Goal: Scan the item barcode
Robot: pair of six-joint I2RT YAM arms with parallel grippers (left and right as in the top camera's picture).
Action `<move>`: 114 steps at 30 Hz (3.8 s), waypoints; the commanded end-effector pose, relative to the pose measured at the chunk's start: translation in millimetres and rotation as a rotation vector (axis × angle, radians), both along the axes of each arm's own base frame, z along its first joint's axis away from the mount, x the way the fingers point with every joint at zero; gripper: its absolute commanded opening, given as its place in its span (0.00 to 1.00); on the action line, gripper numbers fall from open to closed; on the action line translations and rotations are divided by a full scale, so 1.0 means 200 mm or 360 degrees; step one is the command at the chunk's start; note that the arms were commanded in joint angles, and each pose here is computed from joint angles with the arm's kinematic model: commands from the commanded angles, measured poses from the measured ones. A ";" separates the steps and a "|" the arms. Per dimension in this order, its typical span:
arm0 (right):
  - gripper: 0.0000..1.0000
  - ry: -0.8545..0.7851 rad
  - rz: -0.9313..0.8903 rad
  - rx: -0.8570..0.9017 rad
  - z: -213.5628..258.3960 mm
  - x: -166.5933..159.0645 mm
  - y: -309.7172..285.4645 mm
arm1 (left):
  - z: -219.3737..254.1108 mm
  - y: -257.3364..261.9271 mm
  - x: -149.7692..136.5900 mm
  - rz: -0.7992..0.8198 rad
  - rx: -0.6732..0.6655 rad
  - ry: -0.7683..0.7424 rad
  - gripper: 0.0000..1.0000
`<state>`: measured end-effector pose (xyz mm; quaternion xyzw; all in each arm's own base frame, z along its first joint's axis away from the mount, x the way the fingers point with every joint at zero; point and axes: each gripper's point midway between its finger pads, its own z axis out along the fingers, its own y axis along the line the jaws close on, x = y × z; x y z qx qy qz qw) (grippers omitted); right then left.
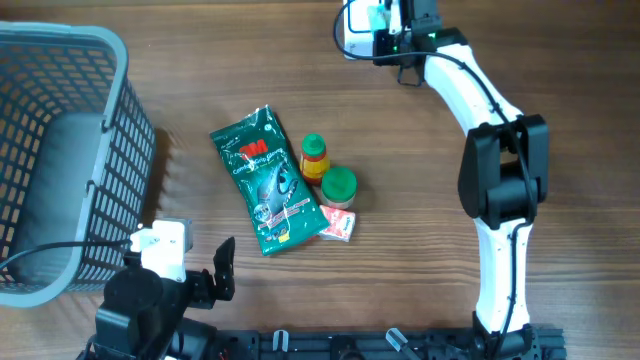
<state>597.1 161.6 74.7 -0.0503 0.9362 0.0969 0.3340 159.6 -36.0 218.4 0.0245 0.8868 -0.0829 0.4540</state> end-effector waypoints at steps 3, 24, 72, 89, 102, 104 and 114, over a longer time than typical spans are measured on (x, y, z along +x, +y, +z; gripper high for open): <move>0.05 -0.0161 -0.0007 -0.0218 0.09 0.06 0.02 | 0.02 -0.01 0.00 -0.0003 -0.0022 -0.0010 1.00; 0.04 0.0285 -0.0969 -0.0773 0.41 -0.28 -1.41 | 0.02 -0.01 0.00 -0.0003 -0.0022 -0.0010 1.00; 1.00 0.0837 -0.1033 0.0488 0.64 -0.92 -1.22 | 0.02 -0.01 0.00 -0.0003 -0.0022 -0.0010 1.00; 1.00 0.0459 -0.0279 0.0317 1.34 -1.52 -0.28 | 0.02 -0.01 0.00 -0.0003 -0.0022 -0.0010 1.00; 1.00 0.0291 -0.0096 0.0363 1.52 -1.79 -0.12 | 0.02 -0.01 0.00 -0.0003 -0.0022 -0.0010 1.00; 1.00 0.0300 -0.0080 0.0340 1.50 -1.80 -0.12 | 0.02 -0.01 0.00 -0.0003 -0.0022 -0.0010 1.00; 1.00 0.0190 -0.0326 0.0344 1.35 -1.79 -0.19 | 0.02 -0.01 0.00 -0.0004 -0.0022 -0.0010 1.00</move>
